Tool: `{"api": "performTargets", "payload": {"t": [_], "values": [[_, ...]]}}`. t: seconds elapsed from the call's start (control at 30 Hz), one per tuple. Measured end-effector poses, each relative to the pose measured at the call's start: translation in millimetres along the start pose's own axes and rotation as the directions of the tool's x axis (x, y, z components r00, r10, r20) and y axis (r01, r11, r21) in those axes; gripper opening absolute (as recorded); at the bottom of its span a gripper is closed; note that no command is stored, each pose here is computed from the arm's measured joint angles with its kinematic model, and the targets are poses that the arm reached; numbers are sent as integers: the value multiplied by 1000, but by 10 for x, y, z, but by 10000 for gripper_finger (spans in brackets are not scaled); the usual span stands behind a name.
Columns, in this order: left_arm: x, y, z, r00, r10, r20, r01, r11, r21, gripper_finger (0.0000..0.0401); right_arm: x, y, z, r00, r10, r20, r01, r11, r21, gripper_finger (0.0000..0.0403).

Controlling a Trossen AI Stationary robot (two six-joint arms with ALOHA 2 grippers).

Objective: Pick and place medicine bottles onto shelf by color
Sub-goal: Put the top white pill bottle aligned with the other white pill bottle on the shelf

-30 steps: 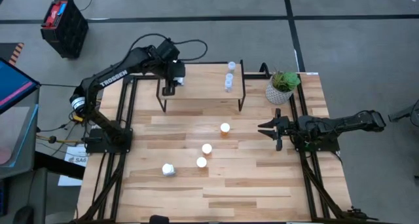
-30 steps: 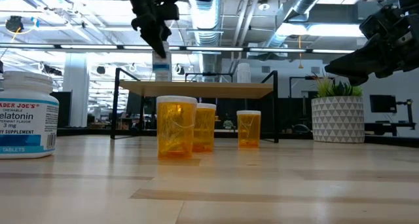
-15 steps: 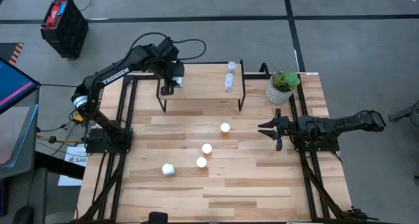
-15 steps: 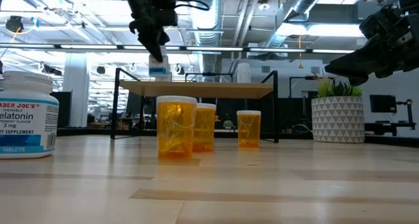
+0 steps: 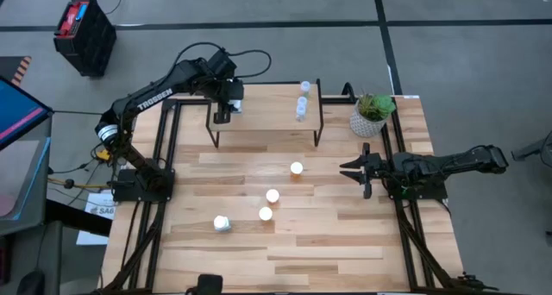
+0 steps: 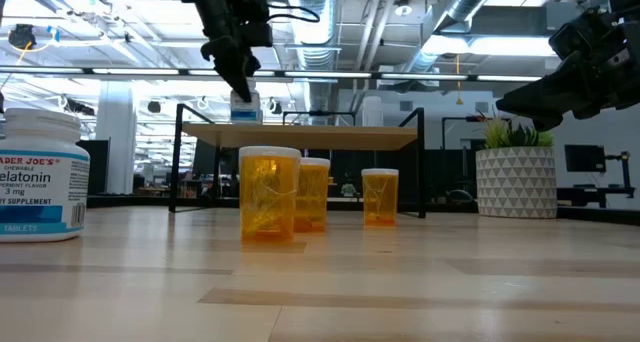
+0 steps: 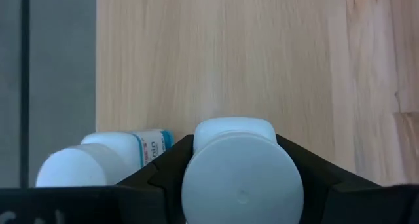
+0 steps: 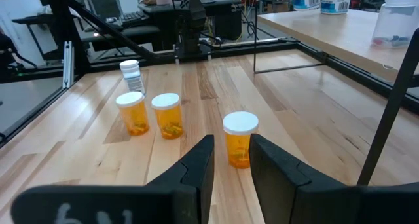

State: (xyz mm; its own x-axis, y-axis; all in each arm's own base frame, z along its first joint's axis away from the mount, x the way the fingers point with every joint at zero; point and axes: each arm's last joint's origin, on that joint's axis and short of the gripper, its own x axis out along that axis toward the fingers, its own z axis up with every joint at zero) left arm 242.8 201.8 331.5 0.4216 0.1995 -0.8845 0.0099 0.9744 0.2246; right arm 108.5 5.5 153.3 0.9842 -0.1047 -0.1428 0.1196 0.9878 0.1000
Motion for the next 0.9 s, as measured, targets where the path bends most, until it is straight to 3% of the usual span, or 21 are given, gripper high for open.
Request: {"api": "performTargets", "payload": {"t": [0.53,0.9], "values": [[80,48,5,1000,10,-11,-11,998,-65,174,0,0,-1,1000,0,0,0,1000,0,120],[80,49,3,999,36,-36,-37,999,-26,219,0,0,-1,1000,0,-1,0,1000,0,120]]}}
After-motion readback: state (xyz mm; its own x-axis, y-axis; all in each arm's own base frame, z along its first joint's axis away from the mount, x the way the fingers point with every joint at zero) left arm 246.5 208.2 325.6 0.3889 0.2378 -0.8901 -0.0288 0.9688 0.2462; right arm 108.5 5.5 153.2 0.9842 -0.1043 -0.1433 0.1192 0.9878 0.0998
